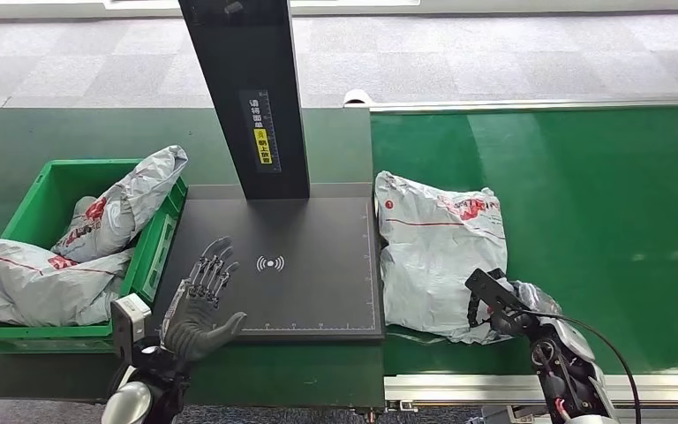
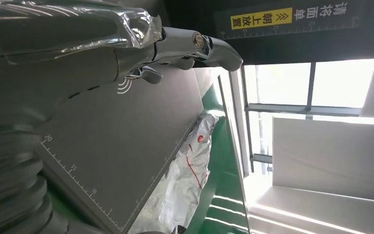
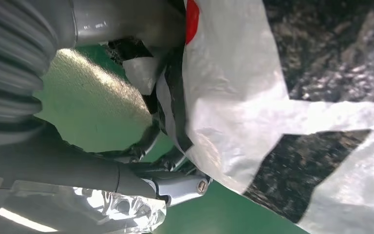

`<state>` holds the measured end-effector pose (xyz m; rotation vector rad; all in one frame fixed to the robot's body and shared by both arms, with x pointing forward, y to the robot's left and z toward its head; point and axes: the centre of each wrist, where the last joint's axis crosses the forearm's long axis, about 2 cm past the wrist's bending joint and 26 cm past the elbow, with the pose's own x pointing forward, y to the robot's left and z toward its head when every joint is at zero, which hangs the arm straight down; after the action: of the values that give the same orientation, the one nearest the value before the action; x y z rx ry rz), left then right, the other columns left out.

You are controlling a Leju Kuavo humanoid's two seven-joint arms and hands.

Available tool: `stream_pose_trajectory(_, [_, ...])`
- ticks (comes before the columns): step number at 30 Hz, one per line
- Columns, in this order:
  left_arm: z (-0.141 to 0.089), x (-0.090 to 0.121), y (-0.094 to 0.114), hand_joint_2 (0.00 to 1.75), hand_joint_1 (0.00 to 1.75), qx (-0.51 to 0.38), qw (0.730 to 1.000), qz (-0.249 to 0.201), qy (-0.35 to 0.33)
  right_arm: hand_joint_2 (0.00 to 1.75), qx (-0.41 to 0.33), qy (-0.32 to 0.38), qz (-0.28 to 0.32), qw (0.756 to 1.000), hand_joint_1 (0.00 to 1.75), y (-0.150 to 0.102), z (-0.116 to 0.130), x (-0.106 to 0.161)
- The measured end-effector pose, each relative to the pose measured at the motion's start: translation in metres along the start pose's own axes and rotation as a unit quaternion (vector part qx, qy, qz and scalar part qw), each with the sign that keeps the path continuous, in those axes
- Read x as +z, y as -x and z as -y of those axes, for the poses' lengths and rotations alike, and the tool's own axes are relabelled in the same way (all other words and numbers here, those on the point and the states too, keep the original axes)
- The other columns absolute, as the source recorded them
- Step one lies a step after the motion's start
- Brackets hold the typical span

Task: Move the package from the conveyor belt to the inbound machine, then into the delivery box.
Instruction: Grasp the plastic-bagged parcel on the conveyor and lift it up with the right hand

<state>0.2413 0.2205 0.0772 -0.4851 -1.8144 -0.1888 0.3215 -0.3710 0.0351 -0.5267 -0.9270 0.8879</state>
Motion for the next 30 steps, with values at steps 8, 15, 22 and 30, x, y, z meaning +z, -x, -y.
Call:
stream_pose_trajectory(8, [-0.002,0.011,0.000,1.75,0.00,0.001,1.000,0.001,-0.011,1.75,-0.033,0.029,0.083,0.996,1.75,-0.006,0.002,0.002])
stream_pose_trajectory(15, [-0.003,0.011,-0.001,1.75,0.00,-0.011,1.000,0.003,-0.014,1.75,-0.069,0.077,0.160,0.982,1.75,-0.019,0.010,0.006])
stream_pose_trajectory(22, [-0.005,0.012,-0.002,1.75,0.00,-0.034,0.999,0.006,-0.019,1.75,-0.103,0.116,0.212,0.965,1.75,-0.030,0.019,0.012])
stream_pose_trajectory(30, [-0.006,0.007,-0.012,1.75,0.00,-0.060,0.995,0.069,-0.044,1.75,-0.250,0.219,0.351,0.875,1.75,-0.038,0.030,0.032])
